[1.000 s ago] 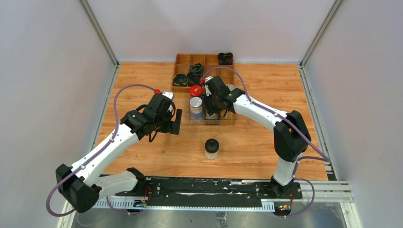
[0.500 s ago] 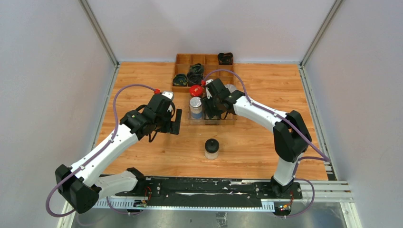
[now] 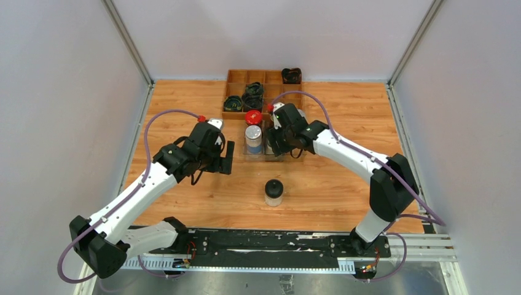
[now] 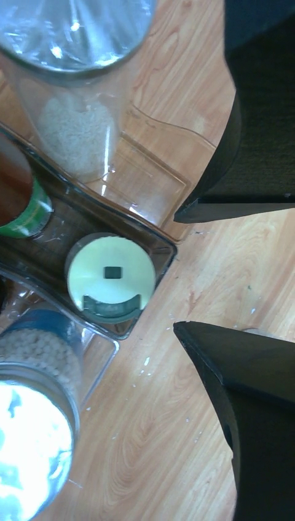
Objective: Organize the condiment bottles
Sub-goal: Place the bottle in the storage box, then pick up the bottle from the center of the board.
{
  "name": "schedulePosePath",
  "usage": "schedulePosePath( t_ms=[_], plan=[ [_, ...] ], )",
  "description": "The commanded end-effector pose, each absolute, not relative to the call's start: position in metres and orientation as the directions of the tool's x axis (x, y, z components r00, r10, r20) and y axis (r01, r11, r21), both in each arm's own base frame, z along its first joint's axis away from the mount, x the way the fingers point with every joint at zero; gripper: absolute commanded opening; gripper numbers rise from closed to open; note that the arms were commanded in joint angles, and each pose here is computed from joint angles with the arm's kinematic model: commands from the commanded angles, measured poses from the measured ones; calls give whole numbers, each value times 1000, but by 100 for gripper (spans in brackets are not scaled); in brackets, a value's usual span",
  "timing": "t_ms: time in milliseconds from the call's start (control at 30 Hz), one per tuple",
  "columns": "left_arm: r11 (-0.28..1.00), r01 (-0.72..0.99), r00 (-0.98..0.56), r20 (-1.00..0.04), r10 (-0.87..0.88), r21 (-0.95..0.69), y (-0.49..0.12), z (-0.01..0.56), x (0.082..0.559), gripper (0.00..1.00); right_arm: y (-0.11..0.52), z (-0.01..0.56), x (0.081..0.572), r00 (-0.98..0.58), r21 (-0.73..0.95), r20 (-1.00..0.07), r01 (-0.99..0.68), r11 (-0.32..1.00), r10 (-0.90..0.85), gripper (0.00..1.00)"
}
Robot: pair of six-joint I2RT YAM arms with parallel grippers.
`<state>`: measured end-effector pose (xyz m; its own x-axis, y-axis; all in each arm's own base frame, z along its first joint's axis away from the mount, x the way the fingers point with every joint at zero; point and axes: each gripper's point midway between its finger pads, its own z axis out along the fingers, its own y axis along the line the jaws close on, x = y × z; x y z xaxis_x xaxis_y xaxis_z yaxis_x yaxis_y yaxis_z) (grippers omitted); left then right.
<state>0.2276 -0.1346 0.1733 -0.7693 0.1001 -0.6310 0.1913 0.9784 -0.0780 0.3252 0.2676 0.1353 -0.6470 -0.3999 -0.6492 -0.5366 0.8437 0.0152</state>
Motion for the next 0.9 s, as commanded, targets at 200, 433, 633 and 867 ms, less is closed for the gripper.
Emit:
schedulePosePath(
  t_ms=[200, 433, 633, 867],
  plan=[
    [978, 176, -772, -633, 68, -110, -135, 173, 224, 100, 240, 124, 278, -684, 14, -611, -513, 858, -399, 65],
    [979, 171, -767, -639, 59, -114, -132, 173, 221, 100, 213, 124, 245, -686, 2, -616, -494, 869, -388, 65],
    [978, 169, -775, -630, 58, -119, -132, 169, 219, 100, 194, 120, 214, -703, 19, -612, -471, 882, -363, 65],
    [979, 167, -771, -635, 53, -121, -132, 171, 220, 100, 179, 106, 179, -716, 10, -590, -469, 883, -374, 65]
  ],
)
